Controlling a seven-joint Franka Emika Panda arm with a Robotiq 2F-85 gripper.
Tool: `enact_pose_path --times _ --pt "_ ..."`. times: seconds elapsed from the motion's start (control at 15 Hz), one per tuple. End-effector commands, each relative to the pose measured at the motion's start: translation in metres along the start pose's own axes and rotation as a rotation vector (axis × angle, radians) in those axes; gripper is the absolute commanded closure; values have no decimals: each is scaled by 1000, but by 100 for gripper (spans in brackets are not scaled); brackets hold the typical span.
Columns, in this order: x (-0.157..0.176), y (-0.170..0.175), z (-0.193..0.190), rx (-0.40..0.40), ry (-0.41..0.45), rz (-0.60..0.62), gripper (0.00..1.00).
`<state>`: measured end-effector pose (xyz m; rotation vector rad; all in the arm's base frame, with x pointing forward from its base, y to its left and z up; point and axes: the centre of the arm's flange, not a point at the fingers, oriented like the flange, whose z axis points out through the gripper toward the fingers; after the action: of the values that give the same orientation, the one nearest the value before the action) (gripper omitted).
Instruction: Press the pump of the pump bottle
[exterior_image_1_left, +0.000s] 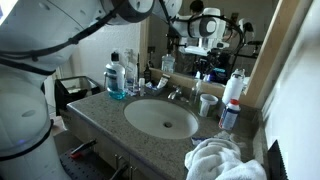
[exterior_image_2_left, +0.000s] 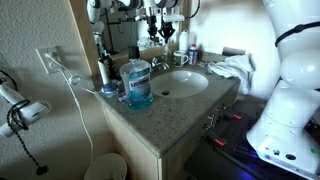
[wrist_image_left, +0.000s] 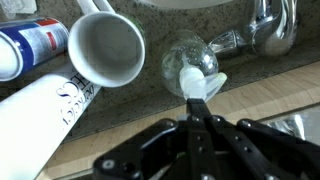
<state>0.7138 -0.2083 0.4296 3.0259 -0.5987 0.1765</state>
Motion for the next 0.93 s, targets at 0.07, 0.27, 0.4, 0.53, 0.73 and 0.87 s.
enact_pose_path --times 0.07,0.27,0.4,0.53,0.73,0.87 --pt "-12 -2 8 -16 -35 7 100" --pt "-16 -2 17 -15 -42 5 100" --pt "-19 -1 22 -10 -45 4 100" --pt "-21 0 27 -10 -48 5 100" --pt "-24 2 33 -10 -53 9 100" --pt "-26 3 38 -10 -53 9 100"
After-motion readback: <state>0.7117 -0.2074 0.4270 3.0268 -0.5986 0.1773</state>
